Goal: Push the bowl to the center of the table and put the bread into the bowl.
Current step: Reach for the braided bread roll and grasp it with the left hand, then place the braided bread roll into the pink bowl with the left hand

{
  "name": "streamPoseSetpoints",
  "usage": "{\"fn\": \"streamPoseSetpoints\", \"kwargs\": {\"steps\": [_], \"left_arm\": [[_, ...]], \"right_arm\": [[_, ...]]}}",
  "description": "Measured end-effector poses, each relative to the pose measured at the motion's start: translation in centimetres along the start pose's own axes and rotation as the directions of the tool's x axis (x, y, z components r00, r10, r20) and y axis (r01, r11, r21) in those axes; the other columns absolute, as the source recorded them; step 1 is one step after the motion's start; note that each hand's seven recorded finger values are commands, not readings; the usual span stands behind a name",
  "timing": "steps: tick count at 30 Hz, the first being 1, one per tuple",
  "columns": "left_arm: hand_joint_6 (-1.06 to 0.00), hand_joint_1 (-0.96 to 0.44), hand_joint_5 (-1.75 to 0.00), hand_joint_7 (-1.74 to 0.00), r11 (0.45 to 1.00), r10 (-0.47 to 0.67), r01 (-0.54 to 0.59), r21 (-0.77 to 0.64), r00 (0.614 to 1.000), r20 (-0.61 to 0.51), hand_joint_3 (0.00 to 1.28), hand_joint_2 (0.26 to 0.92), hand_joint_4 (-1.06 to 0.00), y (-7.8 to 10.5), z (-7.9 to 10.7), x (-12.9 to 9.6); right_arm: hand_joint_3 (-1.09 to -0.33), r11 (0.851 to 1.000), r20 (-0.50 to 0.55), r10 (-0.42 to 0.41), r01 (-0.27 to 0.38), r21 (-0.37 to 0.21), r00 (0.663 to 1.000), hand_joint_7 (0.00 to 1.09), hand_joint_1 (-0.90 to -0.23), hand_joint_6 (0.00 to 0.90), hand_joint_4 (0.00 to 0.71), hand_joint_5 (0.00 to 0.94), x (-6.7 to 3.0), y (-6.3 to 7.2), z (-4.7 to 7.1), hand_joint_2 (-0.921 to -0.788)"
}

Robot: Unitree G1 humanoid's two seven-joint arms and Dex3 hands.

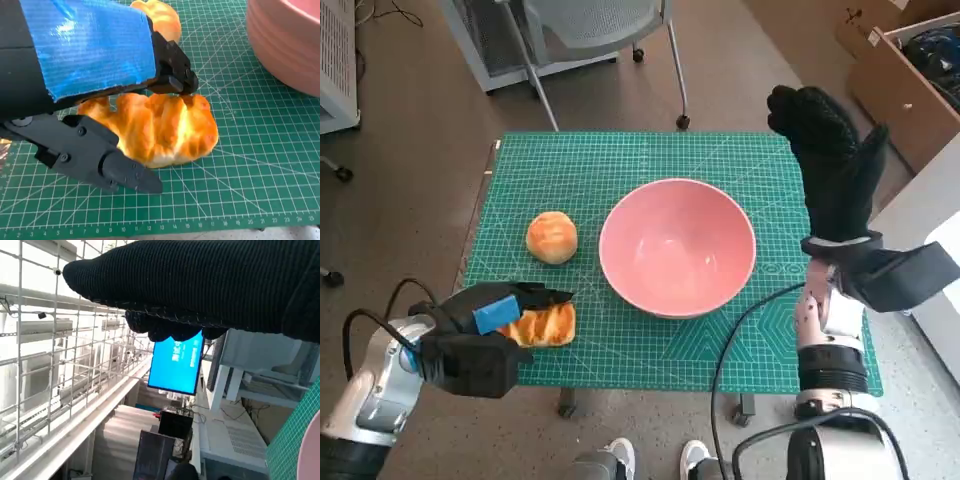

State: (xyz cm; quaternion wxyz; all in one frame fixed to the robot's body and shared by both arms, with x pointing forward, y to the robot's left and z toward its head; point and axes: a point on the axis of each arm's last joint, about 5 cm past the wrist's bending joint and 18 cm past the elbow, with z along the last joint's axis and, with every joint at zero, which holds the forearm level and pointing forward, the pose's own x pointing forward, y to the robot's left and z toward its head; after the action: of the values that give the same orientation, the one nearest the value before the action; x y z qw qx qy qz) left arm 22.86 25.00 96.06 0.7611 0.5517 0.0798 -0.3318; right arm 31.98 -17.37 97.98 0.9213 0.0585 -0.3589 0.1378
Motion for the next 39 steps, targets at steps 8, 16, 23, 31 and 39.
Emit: {"fn": "streamPoseSetpoints", "kwargs": {"steps": [8, 16, 23, 31, 39], "left_arm": [[-0.64, 0.00, -1.37, -1.00, 1.000, 0.018, -0.018, 0.005, 1.000, 0.018, 0.11, 0.920, -0.61, 0.2, 0.2, -0.2], [-0.70, 0.00, -1.45, -0.92, 0.998, 0.069, -0.068, -0.008, 0.994, 0.082, 0.11, 0.919, -0.57, 1.4, 1.2, -1.5], [-0.68, 0.00, -1.25, -1.12, 0.980, 0.198, -0.198, -0.014, 0.967, 0.163, 0.09, 0.920, -0.61, 3.7, 2.6, -3.4], [-0.70, 0.00, -1.13, -1.17, 0.947, 0.317, -0.320, -0.030, 0.913, 0.256, 0.05, 0.920, -0.65, 6.1, 4.2, -4.9], [-0.71, 0.00, -1.13, -1.14, 0.894, 0.431, -0.445, -0.049, 0.825, 0.366, 0.04, 0.920, -0.67, 8.4, 6.2, -5.1]], "right_arm": [[-0.751, 1.000, 0.001, -0.002, 0.002, -0.001, 1.000, 0.39, -0.617, 0.084, 0.219, 0.000, -0.05, 0.0, 0.0, -0.921], [-0.751, 1.000, -0.009, -0.005, 0.005, 0.000, 1.000, 0.39, -0.612, 0.084, 0.216, 0.000, -0.15, 0.0, -0.1, -0.921], [-0.751, 1.000, -0.015, -0.006, 0.006, 0.002, 1.000, 0.38, -0.605, 0.086, 0.217, 0.001, -0.19, 0.1, -0.2, -0.921], [-0.750, 1.000, -0.016, -0.007, 0.007, 0.005, 1.000, 0.38, -0.608, 0.086, 0.217, 0.001, -0.19, 0.1, -0.3, -0.921], [-0.751, 1.000, -0.023, -0.010, 0.011, 0.011, 1.000, 0.37, -0.598, 0.090, 0.220, 0.001, -0.25, 0.2, -0.4, -0.921]]}}
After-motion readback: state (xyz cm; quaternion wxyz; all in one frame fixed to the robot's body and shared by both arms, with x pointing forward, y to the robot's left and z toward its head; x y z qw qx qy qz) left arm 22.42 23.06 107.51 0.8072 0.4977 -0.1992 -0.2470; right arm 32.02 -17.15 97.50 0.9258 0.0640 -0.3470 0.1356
